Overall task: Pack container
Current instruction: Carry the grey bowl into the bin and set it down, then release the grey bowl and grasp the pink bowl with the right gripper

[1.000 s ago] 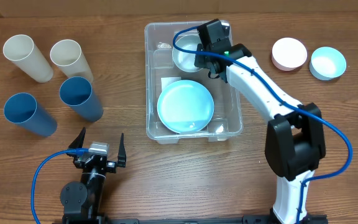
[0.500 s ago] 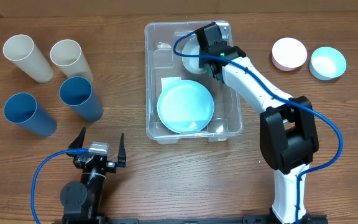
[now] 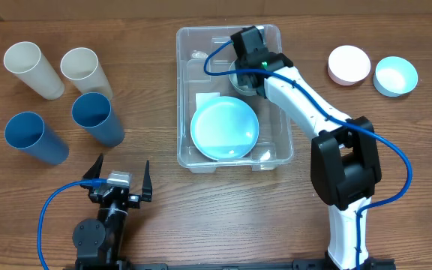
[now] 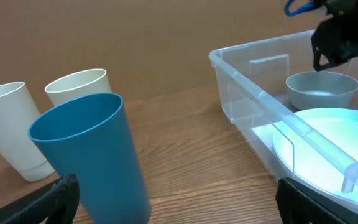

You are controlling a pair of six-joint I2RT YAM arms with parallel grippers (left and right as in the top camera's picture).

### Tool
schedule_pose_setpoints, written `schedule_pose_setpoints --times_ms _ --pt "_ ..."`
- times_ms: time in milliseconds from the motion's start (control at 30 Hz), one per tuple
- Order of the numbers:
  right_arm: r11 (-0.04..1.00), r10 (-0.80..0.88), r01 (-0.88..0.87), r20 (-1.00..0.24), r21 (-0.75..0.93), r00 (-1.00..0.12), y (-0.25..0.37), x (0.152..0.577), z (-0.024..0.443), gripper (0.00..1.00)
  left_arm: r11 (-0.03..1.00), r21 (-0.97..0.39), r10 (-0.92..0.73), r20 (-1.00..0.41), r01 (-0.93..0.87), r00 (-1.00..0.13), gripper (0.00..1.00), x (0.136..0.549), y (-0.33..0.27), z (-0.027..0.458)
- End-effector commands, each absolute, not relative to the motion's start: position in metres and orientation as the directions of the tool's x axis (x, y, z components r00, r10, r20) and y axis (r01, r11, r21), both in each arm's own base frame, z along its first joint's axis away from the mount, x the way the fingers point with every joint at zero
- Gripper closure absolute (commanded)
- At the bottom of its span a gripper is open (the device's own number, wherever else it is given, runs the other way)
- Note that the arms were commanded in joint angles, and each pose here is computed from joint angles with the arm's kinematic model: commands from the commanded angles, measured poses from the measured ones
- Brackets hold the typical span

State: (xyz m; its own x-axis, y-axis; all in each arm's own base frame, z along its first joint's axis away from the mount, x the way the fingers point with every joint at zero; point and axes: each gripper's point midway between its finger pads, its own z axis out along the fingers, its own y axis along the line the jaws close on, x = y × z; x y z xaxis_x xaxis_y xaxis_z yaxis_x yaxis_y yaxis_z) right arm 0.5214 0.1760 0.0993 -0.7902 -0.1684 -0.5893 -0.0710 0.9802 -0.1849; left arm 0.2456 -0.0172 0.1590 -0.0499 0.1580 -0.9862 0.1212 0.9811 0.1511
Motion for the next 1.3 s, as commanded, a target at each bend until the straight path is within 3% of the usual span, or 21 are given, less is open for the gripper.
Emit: schedule_pose_setpoints --times_ms 0,233,400,533,700,833,1133,1267 --pt "0.985 -0.172 -0.116 -0.667 -0.128 -0.725 0.214 0.526 0.167 0.46 0.978 0.169 0.176 -0.984 0.124 -0.041 0.0 0.245 -0.017 0.159" --pt "1.0 0.007 -0.012 -0.766 0.02 -0.643 0.2 0.512 0.289 0.42 0.978 0.169 0.176 -0.984 0.124 -0.041 0.0 0.245 -0.017 0.159" --pt "0.985 0.136 0.167 -0.774 0.039 -0.619 0.122 0.511 0.316 0.39 0.978 0.169 0.176 -0.984 0.124 -0.041 0.0 0.245 -0.017 0.159" --pt "0.909 0.366 0.4 -0.685 0.118 -0.63 0.042 0.51 0.29 0.36 0.978 0.169 0.176 -0.984 0.124 -0.041 0.0 0.245 -0.017 0.159" --pt "0.803 0.582 0.553 -0.498 0.224 -0.643 -0.035 0.513 0.227 0.36 0.978 0.169 0.176 -0.984 0.124 -0.041 0.0 0.245 -0.017 0.159" --pt "0.74 0.664 0.637 -0.381 0.213 -0.644 -0.071 0.511 0.173 0.37 0.978 0.169 0.176 -0.984 0.124 -0.041 0.0 0.245 -0.017 0.159" --pt "0.695 0.714 0.71 -0.234 0.117 -0.66 -0.084 0.507 0.08 0.38 0.978 0.169 0.176 -0.984 0.124 -0.041 0.0 0.245 -0.017 0.159" --pt "0.679 0.73 0.729 -0.191 0.088 -0.656 -0.083 0.504 0.054 0.44 0.978 0.169 0.176 -0.984 0.124 -0.041 0.0 0.245 -0.017 0.159"
